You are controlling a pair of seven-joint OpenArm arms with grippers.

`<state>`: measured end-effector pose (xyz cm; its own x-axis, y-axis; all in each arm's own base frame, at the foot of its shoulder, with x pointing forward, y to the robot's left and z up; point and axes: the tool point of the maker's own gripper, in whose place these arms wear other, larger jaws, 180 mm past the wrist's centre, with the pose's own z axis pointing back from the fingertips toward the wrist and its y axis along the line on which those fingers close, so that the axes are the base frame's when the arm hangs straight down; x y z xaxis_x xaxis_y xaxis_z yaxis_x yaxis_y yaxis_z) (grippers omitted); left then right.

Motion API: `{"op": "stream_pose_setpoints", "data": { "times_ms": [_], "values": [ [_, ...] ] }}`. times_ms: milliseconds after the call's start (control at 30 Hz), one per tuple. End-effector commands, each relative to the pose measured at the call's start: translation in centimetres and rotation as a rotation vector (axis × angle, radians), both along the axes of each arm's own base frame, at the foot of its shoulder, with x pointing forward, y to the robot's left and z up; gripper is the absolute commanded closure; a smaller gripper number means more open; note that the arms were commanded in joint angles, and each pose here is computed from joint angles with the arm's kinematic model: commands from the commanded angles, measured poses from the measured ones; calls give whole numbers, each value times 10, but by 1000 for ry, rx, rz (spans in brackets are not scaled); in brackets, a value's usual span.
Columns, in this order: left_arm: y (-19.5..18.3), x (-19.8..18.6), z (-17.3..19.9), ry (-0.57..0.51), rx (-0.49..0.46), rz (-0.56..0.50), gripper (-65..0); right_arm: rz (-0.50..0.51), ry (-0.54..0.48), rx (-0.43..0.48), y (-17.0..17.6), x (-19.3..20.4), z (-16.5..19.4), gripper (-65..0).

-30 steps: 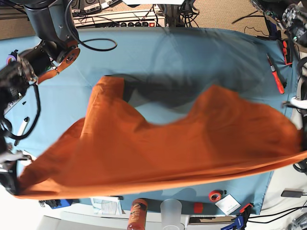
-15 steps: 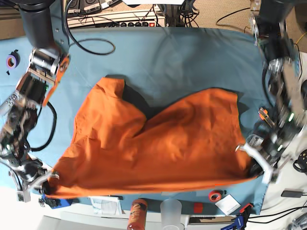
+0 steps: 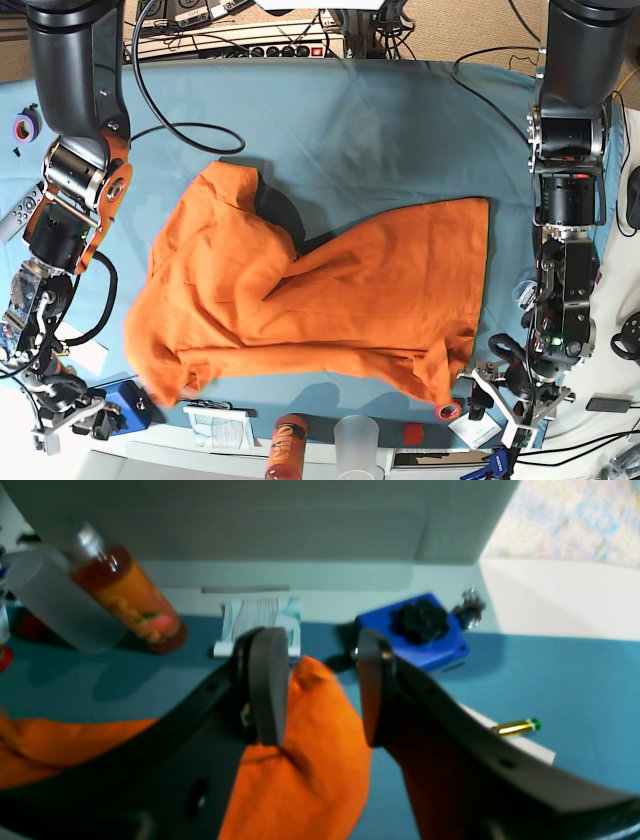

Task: Layout the t-shirt on the table in an organized manner, then fold the t-shirt properly
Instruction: 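Lay the shirt flat on the table and open both grippers, then grasp the shirt's shoulder corners with both grippers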

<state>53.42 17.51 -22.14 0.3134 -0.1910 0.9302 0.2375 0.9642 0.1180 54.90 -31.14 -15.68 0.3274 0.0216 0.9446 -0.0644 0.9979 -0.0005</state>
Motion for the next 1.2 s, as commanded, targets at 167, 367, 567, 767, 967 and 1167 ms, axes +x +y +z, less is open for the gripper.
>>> {"op": "stream_pose_setpoints", "data": {
  "times_ms": [167,367,567,767,967,1167],
  "values": [
    [6,-1,4,72,23,15,-388,-11,-84,0,-7,3,40,-234],
    [2,-13,-8,192,17,6,-384,21,-62,7,3,-11,60,-233],
    [-4,-40,-6,247,40,-17,-355,11,-88,-127,7,-43,71,-232],
    [13,-80,8,202,1,42,-349,59,-41,-187,29,-85,41,-232],
    [40,-121,-23,249,-85,109,-349,47,12,-134,22,-126,14,-232],
    [56,-158,-36,270,-129,83,-349,0,109,-15,-3,-164,-21,-232]
  ]
}}
